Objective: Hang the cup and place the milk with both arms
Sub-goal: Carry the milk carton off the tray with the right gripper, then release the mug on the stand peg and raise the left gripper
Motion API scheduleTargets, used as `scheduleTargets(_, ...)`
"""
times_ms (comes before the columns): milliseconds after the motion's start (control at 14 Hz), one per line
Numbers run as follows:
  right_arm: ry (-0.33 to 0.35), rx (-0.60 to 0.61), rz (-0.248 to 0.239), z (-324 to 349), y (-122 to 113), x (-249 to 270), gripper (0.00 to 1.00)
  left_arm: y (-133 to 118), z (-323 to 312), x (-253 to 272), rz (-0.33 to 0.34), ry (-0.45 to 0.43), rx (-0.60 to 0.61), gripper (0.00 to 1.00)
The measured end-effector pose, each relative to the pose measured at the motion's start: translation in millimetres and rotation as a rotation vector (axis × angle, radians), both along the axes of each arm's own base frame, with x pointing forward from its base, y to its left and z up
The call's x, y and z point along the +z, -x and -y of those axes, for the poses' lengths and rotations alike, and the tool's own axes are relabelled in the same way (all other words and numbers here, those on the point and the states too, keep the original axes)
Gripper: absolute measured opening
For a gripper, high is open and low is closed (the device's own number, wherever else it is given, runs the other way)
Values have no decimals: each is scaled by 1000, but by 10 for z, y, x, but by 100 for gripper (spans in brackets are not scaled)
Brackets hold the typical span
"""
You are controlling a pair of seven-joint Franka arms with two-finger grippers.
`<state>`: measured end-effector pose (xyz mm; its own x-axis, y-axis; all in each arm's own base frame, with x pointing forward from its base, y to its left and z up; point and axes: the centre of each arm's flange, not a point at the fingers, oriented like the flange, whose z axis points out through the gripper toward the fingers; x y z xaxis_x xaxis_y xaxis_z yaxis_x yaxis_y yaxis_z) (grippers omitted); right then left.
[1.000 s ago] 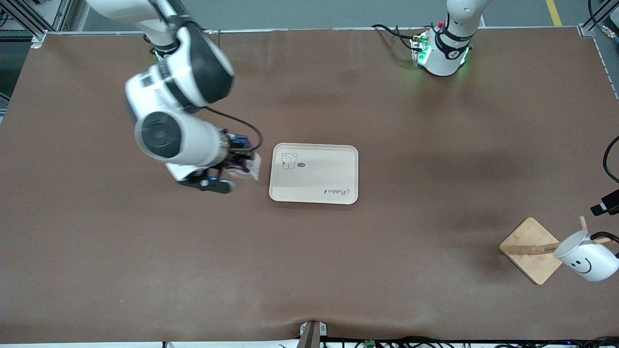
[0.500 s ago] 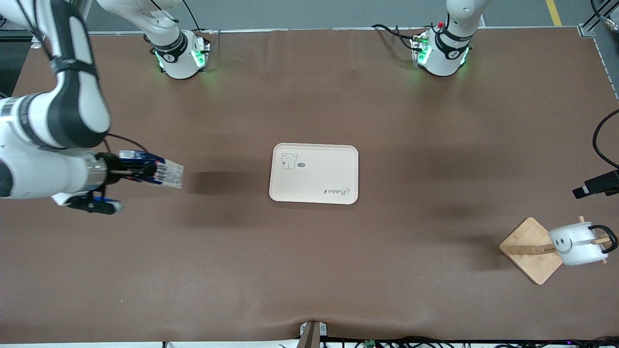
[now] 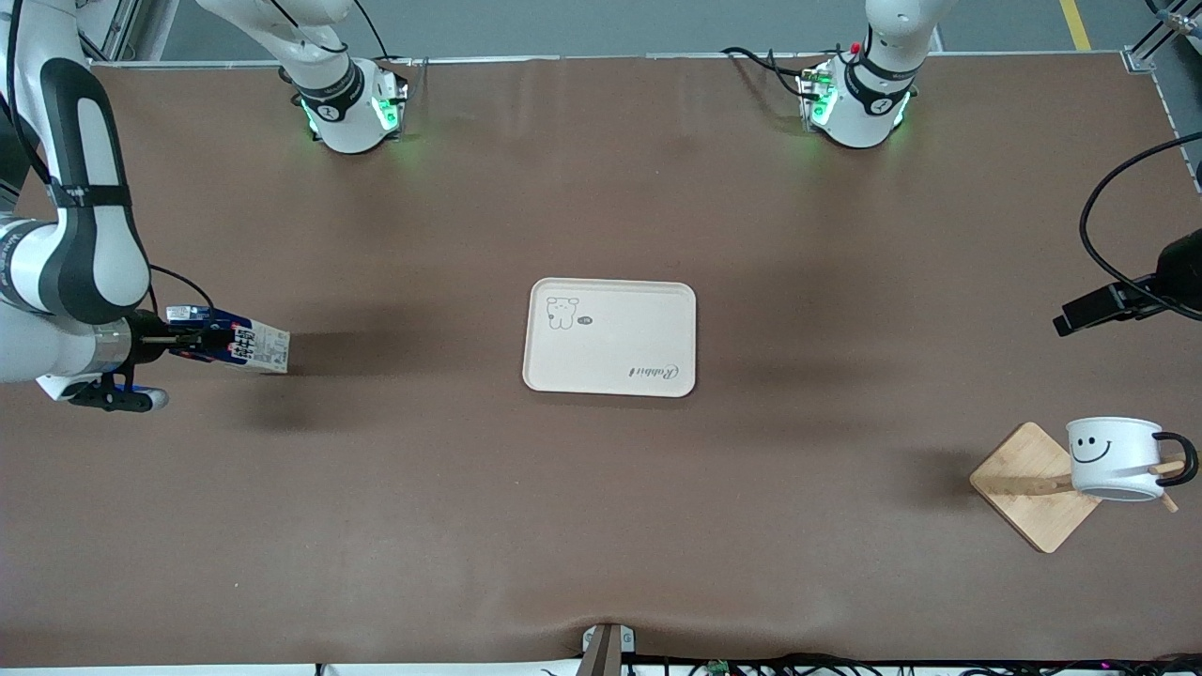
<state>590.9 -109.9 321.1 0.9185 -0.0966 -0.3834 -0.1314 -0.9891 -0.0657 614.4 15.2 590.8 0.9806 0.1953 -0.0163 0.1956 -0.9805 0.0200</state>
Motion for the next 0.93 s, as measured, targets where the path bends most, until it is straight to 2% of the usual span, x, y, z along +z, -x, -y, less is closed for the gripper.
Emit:
scheduleTargets(357,0,3,-4,-26,51,-121,72,79,254,91,-13,-9,-41,100)
scheduleTargets(500,0,4,-5,-29,62,-144,72,145,520,207,1,-59,-64,100)
scheduleTargets(643,-1,3,-9,-29,72,-158,88,268,755,325,-1,-115,-78,100)
scheduleTargets(714,-1,3,-10,-28,77,-165,88,330,844,366,-5,-131,-86,100)
scheduleTargets(786,-1,3,-12,-29,82,-172,93,380,902,388,-7,-137,-89,100)
scheduleTargets(857,-1,3,-13,-31,85,-176,97,423,926,391,-12,-130,-85,100)
scheduleTargets(929,-2,3,-14,-31,87,-179,97,465,920,382,-20,-116,-74,100)
